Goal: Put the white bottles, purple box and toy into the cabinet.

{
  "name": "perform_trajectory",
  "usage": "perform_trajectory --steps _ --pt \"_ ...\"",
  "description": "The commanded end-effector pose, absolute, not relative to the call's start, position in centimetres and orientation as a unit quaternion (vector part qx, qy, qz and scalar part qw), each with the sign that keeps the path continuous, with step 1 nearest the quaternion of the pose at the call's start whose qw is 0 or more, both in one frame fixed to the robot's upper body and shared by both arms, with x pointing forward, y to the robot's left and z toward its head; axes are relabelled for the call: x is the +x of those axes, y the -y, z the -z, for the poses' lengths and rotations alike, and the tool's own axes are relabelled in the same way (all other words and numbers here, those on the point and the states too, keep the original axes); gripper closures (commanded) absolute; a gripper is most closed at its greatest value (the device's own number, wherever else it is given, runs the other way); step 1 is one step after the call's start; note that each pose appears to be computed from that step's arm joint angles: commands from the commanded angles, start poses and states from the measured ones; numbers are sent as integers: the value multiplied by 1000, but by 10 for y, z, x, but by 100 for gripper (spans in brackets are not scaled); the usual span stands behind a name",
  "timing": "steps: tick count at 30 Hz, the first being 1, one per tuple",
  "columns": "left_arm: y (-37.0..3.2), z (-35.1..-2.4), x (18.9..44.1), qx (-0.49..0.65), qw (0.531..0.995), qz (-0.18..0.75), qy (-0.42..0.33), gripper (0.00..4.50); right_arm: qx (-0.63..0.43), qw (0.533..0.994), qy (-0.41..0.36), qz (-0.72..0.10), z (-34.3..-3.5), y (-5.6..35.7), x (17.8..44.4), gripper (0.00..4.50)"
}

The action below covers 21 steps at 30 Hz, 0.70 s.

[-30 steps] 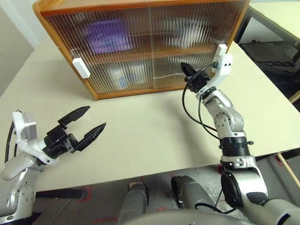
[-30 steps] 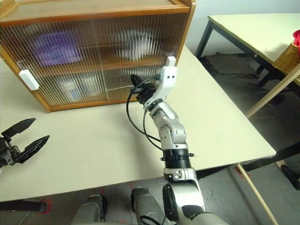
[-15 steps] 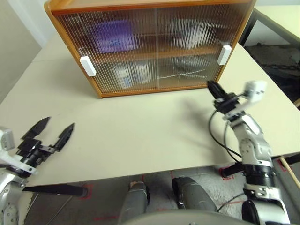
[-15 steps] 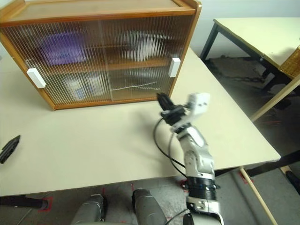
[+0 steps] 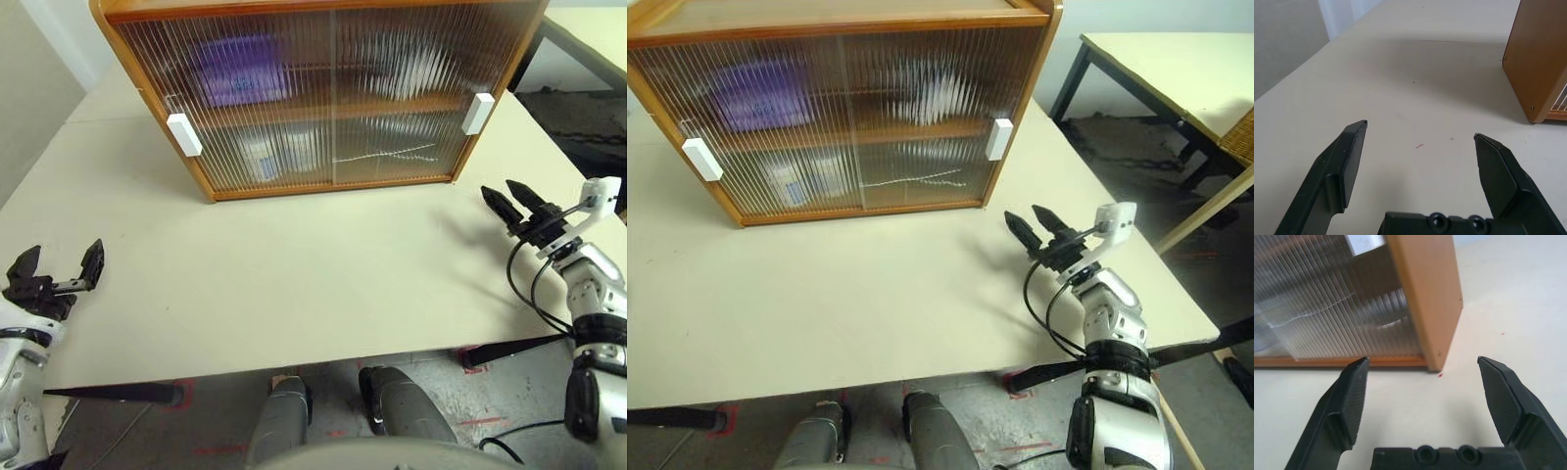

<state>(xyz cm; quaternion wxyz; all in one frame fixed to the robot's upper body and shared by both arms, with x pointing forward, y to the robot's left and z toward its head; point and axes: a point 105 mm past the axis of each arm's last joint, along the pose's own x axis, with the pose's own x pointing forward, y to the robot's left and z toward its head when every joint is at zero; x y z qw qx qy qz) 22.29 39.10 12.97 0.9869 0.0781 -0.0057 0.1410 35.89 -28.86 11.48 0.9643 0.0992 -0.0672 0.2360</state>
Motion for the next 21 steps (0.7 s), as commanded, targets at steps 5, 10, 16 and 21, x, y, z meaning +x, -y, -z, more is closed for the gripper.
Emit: perform_trajectory --steps 5,10,16,21 --pt "-383 -134 230 92 985 -147 7 0 85 977 67 -184 -130 320 369 3" --pt "-387 -151 234 113 979 -170 28 0 77 974 69 -200 -141 318 373 3" --pt "-383 -148 237 106 979 -173 27 0 87 972 71 -205 -142 321 372 3" --pt "-389 -152 234 105 976 -188 41 0 67 968 84 -225 -146 316 372 3"
